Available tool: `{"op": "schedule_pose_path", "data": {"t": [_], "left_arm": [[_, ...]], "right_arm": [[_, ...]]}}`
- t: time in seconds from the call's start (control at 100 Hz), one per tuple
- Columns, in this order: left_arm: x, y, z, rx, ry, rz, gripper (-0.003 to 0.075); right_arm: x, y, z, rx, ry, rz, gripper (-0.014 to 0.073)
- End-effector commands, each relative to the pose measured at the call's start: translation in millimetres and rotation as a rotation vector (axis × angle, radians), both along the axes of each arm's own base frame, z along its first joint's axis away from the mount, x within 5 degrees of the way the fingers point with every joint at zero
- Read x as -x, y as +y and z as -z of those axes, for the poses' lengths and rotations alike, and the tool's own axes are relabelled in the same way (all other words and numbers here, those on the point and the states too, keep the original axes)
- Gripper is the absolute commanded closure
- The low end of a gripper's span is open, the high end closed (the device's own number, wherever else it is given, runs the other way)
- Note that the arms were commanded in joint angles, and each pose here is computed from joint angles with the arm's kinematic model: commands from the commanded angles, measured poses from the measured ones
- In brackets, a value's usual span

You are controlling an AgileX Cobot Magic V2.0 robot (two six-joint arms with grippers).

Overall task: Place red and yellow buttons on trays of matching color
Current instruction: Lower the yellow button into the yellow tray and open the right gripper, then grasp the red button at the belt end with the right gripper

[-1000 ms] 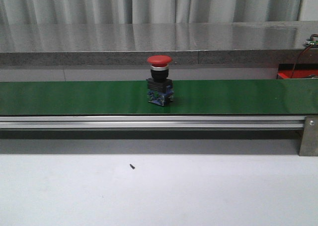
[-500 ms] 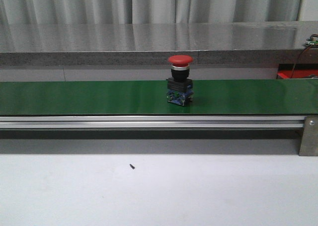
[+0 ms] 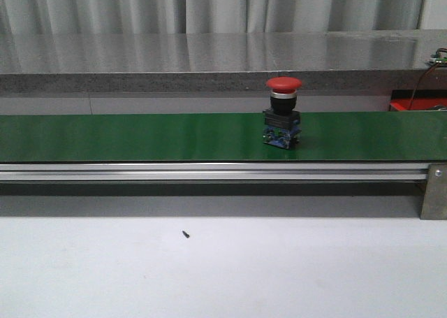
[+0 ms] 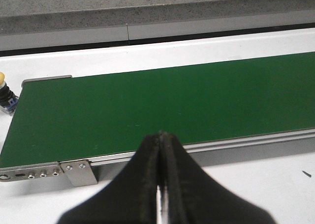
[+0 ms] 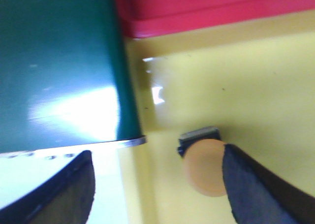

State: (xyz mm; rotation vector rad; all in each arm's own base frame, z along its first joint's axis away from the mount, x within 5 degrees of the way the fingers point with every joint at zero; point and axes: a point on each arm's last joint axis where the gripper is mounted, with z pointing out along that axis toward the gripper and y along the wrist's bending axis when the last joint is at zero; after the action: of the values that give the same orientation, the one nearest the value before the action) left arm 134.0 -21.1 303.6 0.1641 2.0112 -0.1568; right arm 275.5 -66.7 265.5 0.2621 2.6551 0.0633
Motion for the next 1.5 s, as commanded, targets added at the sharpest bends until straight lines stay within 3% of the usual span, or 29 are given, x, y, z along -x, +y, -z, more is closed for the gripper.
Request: {"op": "schedule_pose_path", "data": {"t": [0.0,0.19,0.42,0.87,1.15,1.34,1.49], "left_arm": [[-3,0,-16,0.025,-0.099,-0.015,0.0740],[-3,0,-16,0.025,-0.099,-0.015,0.0740],[-3,0,-16,0.025,-0.099,-0.015,0.0740],[-3,0,-16,0.025,-0.099,-0.015,0.0740],[-3,0,-16,0.025,-0.099,-0.015,0.0740],[-3,0,-16,0.025,-0.099,-0.015,0.0740],[-3,0,-16,0.025,-0.099,-0.015,0.0740]], "right_arm": [[2,23,-31,0.035,-0.111,-0.108,0.0053],[-1,70,-44,0.042,-0.122,-0.312,0.0053],[-5,108,-51,0.038,-0.159,-0.445,0.0053],[-46,159,-45,0.013,-0.137,-0.581,0.0053],[-76,169,-32,0.012,-0.124,-0.585,0.0060],[-80,166,-24,-0.005,-0.038,-0.534,0.0264],[-79,160,-29,0.007,-0.016,-0.511,0.0335]]}}
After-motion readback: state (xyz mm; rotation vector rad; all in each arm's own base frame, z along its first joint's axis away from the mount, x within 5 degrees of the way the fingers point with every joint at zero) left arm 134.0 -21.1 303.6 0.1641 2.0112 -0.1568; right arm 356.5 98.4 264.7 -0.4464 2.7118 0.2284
